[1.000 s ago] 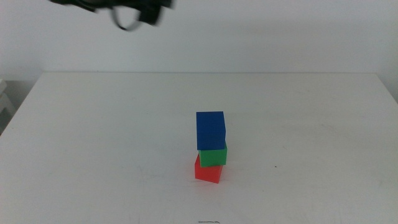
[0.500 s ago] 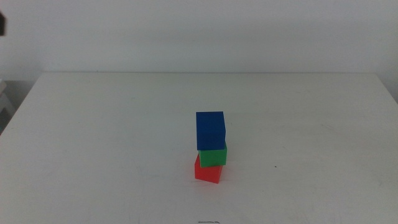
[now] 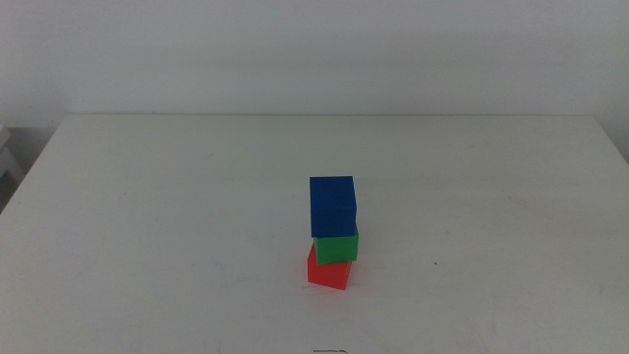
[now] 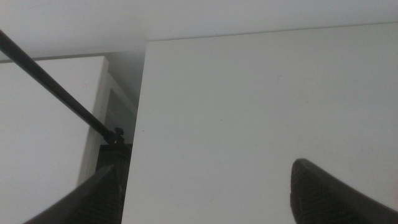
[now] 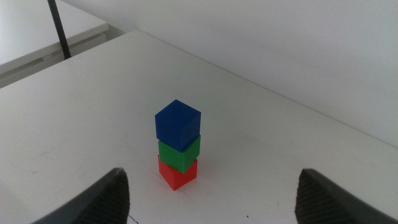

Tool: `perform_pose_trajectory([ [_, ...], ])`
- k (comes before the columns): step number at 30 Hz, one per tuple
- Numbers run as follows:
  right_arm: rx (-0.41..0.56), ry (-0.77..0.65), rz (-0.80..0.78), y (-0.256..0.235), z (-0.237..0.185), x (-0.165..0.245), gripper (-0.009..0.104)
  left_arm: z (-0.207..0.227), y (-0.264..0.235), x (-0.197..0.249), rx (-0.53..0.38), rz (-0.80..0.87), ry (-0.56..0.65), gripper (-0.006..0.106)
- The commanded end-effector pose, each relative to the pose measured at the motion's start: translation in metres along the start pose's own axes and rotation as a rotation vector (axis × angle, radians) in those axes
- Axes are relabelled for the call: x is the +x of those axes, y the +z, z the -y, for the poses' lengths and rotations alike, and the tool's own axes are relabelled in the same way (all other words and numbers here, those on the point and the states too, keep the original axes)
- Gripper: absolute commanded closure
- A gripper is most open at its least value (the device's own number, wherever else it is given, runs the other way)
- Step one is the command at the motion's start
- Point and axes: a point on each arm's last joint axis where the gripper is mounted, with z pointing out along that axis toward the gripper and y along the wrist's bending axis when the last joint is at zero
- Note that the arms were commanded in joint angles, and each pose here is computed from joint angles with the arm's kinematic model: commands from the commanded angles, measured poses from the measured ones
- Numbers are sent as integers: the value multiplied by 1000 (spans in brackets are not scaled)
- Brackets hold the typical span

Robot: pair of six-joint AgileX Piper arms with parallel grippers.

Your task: Stack red cubes first, then green, then blue cubes in a specific spot.

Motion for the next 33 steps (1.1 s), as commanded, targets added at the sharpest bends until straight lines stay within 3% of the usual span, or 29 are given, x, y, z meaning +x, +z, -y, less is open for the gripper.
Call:
perform_pose_trajectory([
  [1, 16, -10, 87, -3, 2, -13, 15, -3, -13, -8, -13, 110, -6, 7],
  [9, 22, -17, 84, -2, 2, -12, 15, -6, -32, 15, -8, 174, -10, 7],
  [18, 182, -188, 99, 9, 14, 11, 15, -12, -67, 111, -11, 232, -21, 7],
  [25, 279, -20, 66, 14, 23, 36, 15, -9, -66, 173, 0, 256, -30, 7],
  [33, 475, 68, 352, 5, 28, 74, 15, 11, -38, 210, 160, 506, -102, 7],
])
